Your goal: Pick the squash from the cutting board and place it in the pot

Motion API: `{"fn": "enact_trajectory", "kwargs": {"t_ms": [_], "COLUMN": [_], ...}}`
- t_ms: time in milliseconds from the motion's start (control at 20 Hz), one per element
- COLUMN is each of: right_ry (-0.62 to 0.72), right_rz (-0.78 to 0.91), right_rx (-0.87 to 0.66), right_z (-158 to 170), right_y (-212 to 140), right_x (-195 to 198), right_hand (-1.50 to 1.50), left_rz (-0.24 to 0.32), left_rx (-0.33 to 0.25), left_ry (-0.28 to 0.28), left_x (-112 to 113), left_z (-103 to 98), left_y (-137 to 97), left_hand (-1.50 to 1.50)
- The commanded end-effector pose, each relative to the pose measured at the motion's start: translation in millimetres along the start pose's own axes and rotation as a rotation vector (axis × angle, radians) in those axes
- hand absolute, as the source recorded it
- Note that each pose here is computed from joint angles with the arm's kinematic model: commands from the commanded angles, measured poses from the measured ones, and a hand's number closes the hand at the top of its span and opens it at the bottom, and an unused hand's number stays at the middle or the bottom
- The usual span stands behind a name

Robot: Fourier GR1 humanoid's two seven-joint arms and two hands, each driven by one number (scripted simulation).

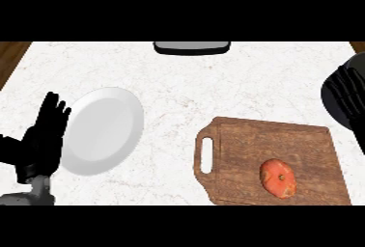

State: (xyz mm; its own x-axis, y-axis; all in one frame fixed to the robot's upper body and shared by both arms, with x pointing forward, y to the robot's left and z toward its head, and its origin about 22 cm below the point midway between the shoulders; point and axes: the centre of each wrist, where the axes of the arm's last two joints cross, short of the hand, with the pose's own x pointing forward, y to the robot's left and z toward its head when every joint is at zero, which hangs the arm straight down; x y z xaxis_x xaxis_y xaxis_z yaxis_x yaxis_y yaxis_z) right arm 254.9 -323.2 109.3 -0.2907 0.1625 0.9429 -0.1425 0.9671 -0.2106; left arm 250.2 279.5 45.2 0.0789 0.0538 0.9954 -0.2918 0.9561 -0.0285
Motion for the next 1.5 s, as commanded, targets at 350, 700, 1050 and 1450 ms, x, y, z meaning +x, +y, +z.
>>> {"fn": "enact_trajectory", "kwargs": {"t_ms": [350,700,1050,1450], "right_ry": [-0.087,-0.389,-0.082,0.189], "right_rz": [0.365,0.014,0.255,0.191], "right_rx": [0.112,0.036,0.251,0.319], "right_z": [9,82,74,59], "right_y": [16,68,26,35], "right_x": [0,-25,47,61], "right_hand": [1.50,-1.50,-1.50,-1.50], "left_rz": [-0.212,-0.217,-0.248,-0.236], "left_rx": [-0.381,-0.445,-0.471,-0.504], "left_ry": [0.178,0.186,0.172,0.187], "left_x": [-51,-58,-67,-61], "left_z": [19,8,-2,-4], "left_y": [-27,-13,-35,-26], "left_hand": [0.00,0.00,0.00,0.00]}}
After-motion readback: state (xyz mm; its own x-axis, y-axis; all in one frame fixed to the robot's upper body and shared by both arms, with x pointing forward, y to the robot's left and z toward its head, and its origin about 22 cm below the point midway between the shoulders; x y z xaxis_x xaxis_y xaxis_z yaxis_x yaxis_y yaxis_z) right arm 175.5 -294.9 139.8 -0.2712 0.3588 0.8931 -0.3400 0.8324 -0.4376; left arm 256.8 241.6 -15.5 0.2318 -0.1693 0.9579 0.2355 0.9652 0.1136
